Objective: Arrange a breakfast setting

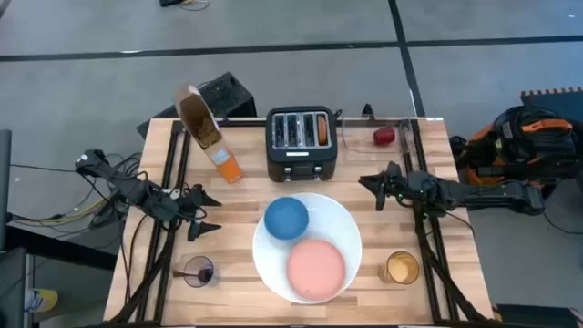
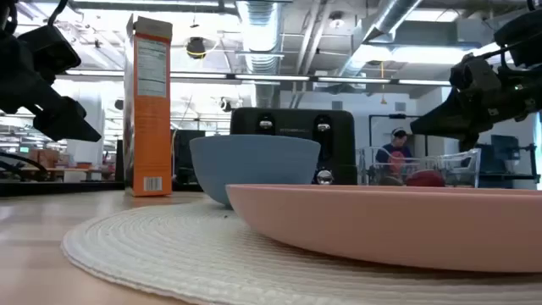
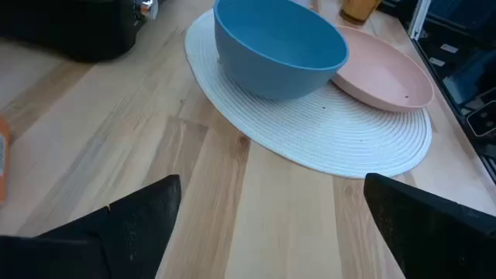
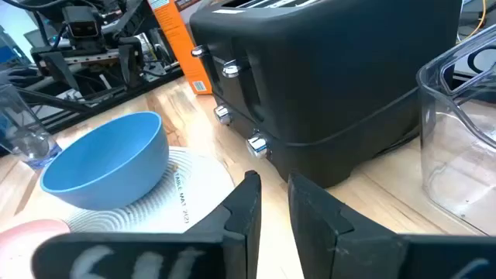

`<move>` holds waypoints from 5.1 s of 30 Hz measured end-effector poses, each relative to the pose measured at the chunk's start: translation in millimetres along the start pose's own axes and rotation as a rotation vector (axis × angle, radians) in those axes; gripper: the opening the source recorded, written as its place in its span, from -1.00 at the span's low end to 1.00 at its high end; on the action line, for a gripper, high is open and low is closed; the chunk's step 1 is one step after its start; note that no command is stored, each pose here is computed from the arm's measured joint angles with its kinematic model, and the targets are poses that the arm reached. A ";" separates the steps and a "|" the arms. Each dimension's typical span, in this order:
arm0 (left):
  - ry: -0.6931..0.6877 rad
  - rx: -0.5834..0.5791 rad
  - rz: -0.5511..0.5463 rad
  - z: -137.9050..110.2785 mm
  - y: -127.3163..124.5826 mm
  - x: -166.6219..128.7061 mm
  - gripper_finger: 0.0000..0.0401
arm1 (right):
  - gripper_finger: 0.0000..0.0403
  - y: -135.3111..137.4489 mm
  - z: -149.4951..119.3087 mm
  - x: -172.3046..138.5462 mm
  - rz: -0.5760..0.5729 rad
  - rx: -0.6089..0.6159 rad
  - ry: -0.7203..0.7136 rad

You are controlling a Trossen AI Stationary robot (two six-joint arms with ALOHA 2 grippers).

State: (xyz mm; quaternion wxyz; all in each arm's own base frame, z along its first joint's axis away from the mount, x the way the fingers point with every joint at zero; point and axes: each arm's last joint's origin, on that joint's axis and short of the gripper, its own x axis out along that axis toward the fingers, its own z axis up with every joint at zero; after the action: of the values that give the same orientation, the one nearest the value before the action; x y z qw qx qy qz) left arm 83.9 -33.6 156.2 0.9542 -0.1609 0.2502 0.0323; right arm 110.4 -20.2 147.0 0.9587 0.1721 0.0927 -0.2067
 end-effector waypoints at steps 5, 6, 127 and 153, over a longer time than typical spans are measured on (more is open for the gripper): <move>0.000 0.000 0.001 -0.1 0.1 0.1 0.96 | -0.55 0.0 0.0 0.0 0.000 0.000 0.000; 0.000 0.000 0.000 0.0 0.0 0.0 0.96 | -0.55 0.0 0.1 0.0 0.000 0.000 0.000; -0.247 -0.780 0.965 114.9 -36.5 71.2 0.99 | -0.55 0.0 0.1 0.0 0.001 0.000 -0.001; -0.362 -0.779 1.037 119.7 -10.6 81.3 0.99 | -0.55 0.1 0.1 0.0 0.001 0.001 -0.001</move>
State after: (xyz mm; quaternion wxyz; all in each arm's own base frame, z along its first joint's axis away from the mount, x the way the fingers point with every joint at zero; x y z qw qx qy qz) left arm 212.2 -6.4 218.2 0.7143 -0.3443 0.1014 0.6008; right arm 110.4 -20.2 147.1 0.9588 0.1724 0.0920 -0.2064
